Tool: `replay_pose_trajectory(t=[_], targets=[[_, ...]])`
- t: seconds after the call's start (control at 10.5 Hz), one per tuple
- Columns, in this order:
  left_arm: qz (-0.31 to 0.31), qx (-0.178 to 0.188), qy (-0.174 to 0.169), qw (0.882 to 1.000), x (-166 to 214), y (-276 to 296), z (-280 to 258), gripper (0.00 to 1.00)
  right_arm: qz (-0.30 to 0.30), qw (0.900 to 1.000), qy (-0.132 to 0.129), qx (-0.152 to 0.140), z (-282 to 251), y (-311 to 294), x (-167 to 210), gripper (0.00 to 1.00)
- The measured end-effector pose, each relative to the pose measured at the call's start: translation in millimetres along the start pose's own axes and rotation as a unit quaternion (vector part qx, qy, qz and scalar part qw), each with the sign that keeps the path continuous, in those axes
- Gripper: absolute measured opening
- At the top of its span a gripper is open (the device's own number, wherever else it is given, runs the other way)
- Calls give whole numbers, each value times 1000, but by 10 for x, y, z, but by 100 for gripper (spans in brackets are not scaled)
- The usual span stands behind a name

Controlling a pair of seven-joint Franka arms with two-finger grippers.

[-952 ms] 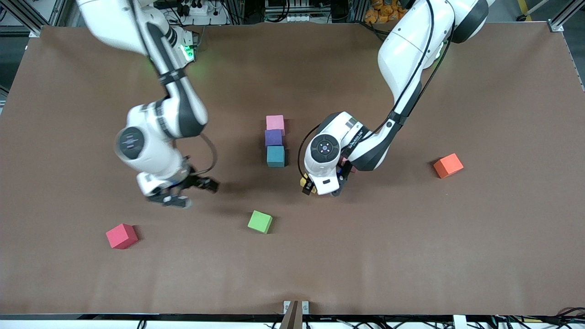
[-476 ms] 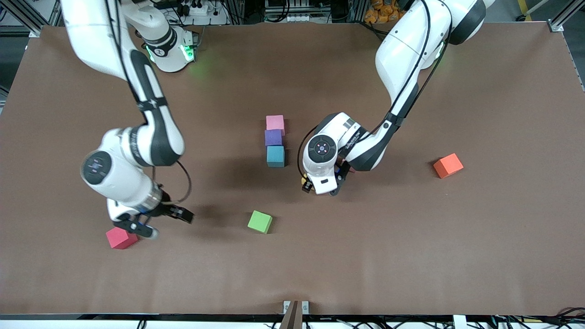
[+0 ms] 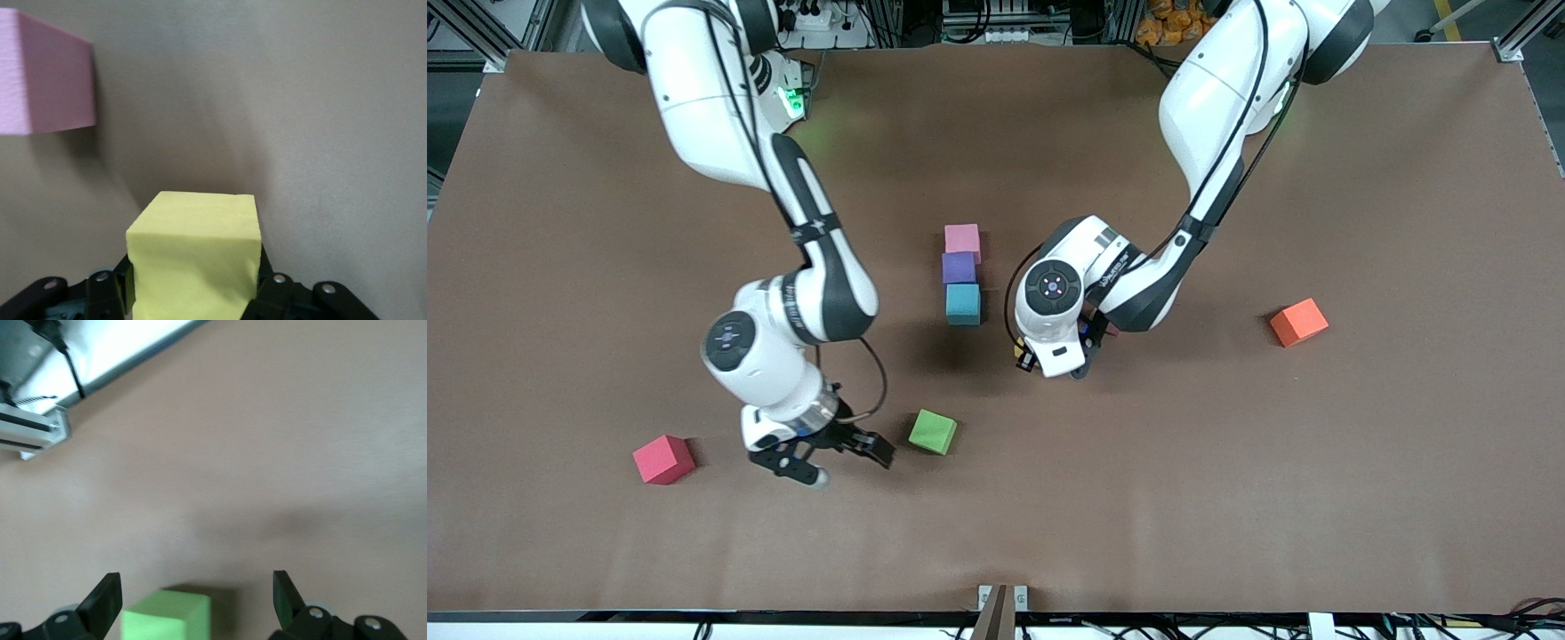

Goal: Arrange blocks into number 1
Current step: 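Reach to the green block and grasp it with the right gripper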

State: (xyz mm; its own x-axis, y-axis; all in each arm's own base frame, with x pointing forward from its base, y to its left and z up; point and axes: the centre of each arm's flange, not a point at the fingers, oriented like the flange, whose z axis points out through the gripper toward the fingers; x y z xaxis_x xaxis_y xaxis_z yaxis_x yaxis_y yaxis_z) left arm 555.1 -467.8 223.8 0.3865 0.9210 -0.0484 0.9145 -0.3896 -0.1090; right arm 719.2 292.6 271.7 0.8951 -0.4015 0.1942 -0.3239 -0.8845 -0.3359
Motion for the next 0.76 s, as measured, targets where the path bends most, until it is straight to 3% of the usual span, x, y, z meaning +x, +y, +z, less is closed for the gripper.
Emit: replay_pose_trajectory(t=[0.48, 0.76], targets=[[-44, 44, -1, 998, -420, -666, -645, 63, -30, 1000, 1, -3, 298, -311, -349, 100], [-68, 18, -11, 997, -752, -1360, -699, 63, -47, 999, -4, -15, 464, -352, -527, 100]])
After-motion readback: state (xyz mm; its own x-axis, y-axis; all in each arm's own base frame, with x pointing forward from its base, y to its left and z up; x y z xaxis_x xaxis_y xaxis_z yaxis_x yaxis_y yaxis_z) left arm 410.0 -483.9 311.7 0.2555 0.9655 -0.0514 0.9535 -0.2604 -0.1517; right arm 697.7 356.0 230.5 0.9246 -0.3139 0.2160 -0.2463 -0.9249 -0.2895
